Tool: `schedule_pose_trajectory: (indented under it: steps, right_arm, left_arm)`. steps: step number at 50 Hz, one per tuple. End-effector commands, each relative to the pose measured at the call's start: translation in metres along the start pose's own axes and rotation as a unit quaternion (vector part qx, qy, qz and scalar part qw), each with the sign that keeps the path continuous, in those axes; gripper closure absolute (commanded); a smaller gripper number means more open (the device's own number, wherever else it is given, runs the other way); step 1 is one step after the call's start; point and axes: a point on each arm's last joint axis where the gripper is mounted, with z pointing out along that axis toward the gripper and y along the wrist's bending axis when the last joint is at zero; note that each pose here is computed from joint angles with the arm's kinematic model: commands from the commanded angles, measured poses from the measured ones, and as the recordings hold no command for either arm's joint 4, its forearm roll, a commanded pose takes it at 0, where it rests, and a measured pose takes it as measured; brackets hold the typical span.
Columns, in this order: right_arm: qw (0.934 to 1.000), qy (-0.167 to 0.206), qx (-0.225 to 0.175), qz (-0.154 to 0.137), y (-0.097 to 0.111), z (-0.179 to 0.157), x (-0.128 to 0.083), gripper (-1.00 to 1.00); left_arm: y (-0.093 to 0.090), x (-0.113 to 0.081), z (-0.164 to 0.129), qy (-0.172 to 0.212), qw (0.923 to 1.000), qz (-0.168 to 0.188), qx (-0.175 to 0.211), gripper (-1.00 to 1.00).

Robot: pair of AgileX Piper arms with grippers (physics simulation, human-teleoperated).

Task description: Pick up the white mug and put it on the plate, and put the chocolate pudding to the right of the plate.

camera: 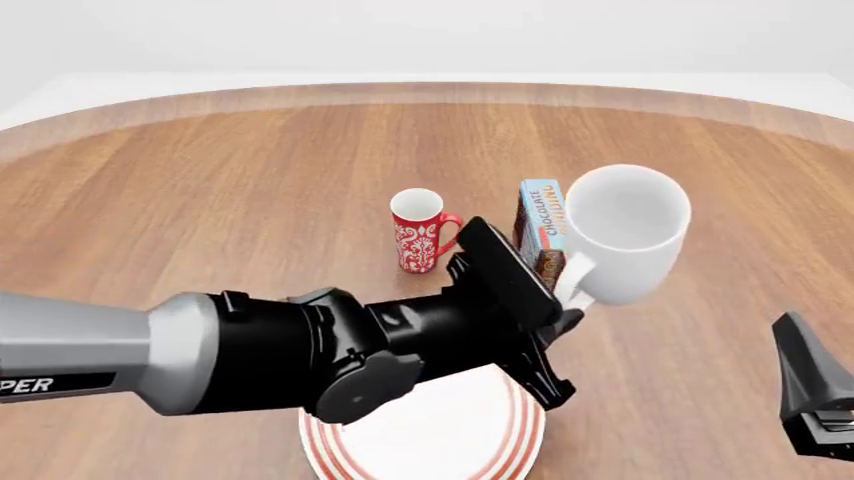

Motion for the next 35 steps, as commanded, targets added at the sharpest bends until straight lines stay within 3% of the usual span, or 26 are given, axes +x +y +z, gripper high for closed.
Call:
schedule_pose_trajectory:
  steps: [1, 20, 35]
  right_arm:
    - [1.0, -0.001, -0.001, -0.001, 0.0, 0.0, 0.0, -1.0]
    - [1.0, -0.002, -0.001, -0.001, 0.0, 0.0, 0.0, -1.0]
    - [1.0, -0.003, -0.001, -0.004, 0.0, 0.0, -0.001, -1.0]
  left_arm:
    - [-0.001, 0.006, -0.019, -0.006, 1.0, 0.002, 0.0, 1.0]
    - [0.001, 0.016, -0.047, -0.006, 1.0, -0.004, -0.005, 1.0]
    - [0.018, 0.027, -0.081, -0.01, 0.9992, -0.015, -0.036, 1.0]
